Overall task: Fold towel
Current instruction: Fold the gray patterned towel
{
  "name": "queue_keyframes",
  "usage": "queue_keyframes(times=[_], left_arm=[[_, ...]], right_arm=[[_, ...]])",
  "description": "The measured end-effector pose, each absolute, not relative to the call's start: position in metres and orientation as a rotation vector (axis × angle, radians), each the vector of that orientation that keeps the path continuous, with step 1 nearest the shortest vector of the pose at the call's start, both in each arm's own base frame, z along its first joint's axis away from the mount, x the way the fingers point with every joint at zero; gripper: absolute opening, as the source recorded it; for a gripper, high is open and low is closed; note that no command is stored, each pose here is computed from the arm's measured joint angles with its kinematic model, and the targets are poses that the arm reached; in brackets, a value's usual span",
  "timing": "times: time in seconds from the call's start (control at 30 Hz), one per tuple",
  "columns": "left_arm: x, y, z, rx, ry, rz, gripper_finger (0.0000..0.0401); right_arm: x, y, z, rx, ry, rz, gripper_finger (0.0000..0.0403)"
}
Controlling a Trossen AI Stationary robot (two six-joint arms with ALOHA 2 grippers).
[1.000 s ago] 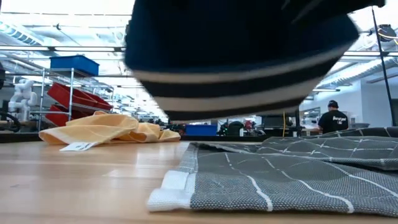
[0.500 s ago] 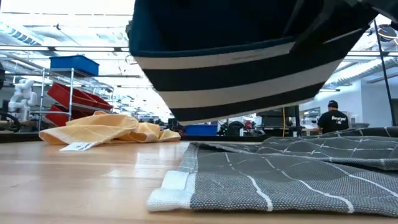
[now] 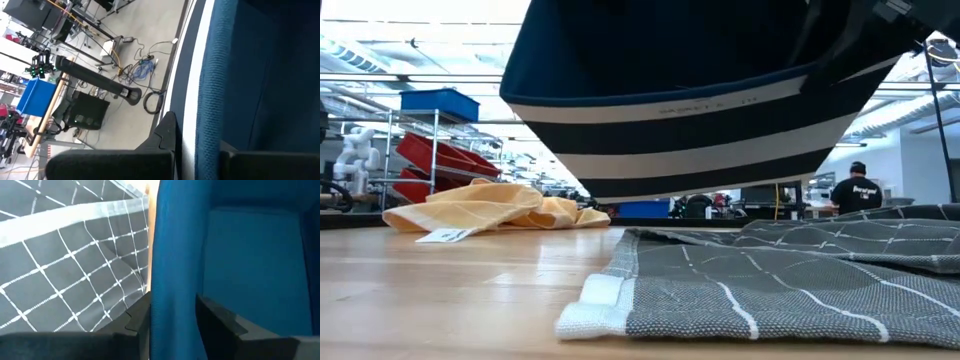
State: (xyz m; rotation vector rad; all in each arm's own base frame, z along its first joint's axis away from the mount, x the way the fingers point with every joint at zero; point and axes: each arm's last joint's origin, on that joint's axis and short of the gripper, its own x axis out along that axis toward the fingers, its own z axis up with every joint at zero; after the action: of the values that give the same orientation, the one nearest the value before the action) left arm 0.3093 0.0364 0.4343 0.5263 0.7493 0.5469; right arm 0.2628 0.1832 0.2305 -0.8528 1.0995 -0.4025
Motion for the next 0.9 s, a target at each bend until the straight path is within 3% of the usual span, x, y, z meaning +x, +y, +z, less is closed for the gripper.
queue_keyframes(times=[0.2,0.43,0.73,0.9], left_arm=[[0.3095,0.0362,0.4342,0.522,0.747,0.539,0.0003],[0.3092,0.0359,0.4350,0.512,0.743,0.519,0.0003],[0.3097,0.0355,0.4366,0.515,0.731,0.507,0.0016],[0.3124,0.0314,0.4413,0.560,0.692,0.476,0.0070]], right_arm=[[0.2602,0.1812,0.2309,-0.837,1.115,-0.427,0.0106],[0.2625,0.1771,0.2295,-0.792,1.183,-0.398,0.0011],[0.2628,0.1763,0.2292,-0.724,1.192,-0.411,0.0003],[0.2613,0.1751,0.2359,-0.638,1.181,-0.408,0.0001]])
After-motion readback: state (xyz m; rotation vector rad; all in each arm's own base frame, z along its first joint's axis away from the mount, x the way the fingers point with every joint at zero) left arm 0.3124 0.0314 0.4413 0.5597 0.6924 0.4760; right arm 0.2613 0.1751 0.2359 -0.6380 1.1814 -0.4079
